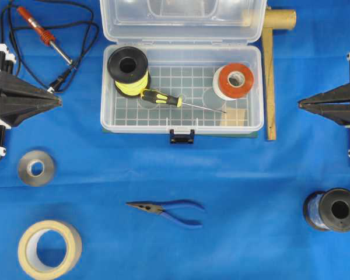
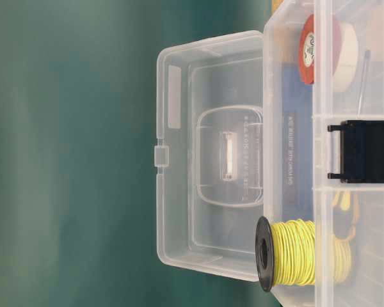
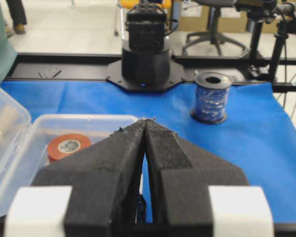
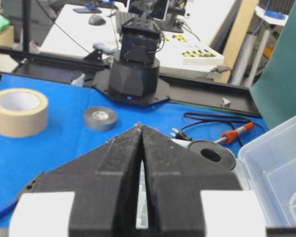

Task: Pick the screwdriver from the toolbox among several items.
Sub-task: 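Move the right gripper over the yellow-black screwdriver in the toolbox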

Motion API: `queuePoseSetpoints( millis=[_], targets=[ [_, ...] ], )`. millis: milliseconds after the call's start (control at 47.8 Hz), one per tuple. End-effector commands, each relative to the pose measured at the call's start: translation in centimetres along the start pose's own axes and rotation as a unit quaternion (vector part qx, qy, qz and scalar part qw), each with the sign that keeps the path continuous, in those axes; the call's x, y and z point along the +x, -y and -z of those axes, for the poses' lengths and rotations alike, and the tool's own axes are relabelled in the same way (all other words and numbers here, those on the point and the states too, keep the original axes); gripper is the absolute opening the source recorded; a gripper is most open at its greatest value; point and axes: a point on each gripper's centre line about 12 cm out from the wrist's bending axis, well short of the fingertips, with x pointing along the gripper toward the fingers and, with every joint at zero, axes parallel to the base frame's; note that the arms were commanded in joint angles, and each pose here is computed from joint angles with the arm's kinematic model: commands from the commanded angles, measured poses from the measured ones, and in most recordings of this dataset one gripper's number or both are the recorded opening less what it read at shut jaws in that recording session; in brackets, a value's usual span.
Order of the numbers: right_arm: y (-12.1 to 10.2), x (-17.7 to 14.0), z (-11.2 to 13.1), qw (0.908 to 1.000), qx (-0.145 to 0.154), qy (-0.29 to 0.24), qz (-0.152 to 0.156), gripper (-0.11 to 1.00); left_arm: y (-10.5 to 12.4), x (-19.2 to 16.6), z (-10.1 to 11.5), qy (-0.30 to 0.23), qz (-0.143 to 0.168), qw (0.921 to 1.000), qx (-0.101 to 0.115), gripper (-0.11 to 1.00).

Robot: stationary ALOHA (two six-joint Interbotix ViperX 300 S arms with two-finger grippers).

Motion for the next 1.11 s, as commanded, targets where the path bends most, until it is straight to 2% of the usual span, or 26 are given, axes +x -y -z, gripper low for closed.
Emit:
queuePoseSetpoints(
  millis=[0,167,272,418,502,544,649,732,879,942,963,1025,1088],
  targets=[
    [0.2,0.4,-1.2,0.9999,0.003,0.014,0.005,0.0,0.5,0.2,-0.6,0.014,0.011,0.9997,-0.016,0.0],
    [0.5,3.3,-1.7,0.9984,0.023,-0.05,0.011,0.0,0.6,0.4,-0.6,0.016,0.013,0.9997,-0.015,0.0],
    [1.1,6.0,-2.3,0.9937,0.028,-0.106,0.023,0.0,0.5,0.4,-0.4,0.013,0.012,0.9997,-0.016,0.0],
    [2.6,10.5,-2.9,0.9801,0.042,-0.188,0.048,0.0,0.5,0.5,-0.2,0.009,0.012,0.9998,-0.017,0.0],
    [3.5,13.0,-2.7,0.9689,0.065,-0.23,0.065,0.0,0.5,0.6,-0.2,0.009,0.012,0.9998,-0.017,0.0],
    [4.0,14.4,-2.4,0.9614,0.081,-0.252,0.074,0.0,0.5,0.5,-0.2,0.01,0.011,0.9997,-0.017,0.0],
    [5.6,17.6,-0.6,0.9322,0.127,-0.322,0.106,0.04,0.5,0.5,-0.4,0.016,0.012,0.9997,-0.016,0.0],
    [6.5,20.0,0.9,0.9045,0.15,-0.379,0.126,0.21,0.6,0.4,-0.5,0.019,0.012,0.9996,-0.017,0.0],
    [7.4,22.9,3.3,0.8713,0.16,-0.44,0.148,0.62,0.5,0.4,-0.4,0.016,0.011,0.9997,-0.018,0.0],
    [8.0,23.8,4.9,0.8554,0.169,-0.463,0.159,0.75,0.5,0.4,-0.4,0.015,0.012,0.9996,-0.02,0.0],
    [8.2,24.2,5.9,0.8473,0.174,-0.474,0.165,0.78,0.5,0.4,-0.4,0.013,0.012,0.9996,-0.021,0.0],
    [8.8,24.8,7.8,0.8321,0.183,-0.493,0.176,0.79,0.5,0.4,-0.3,0.012,0.012,0.9996,-0.022,0.0],
    [9.2,25.4,9.7,0.8205,0.189,-0.507,0.184,0.77,0.5,0.4,-0.3,0.011,0.012,0.9996,-0.023,0.0]
  ],
)
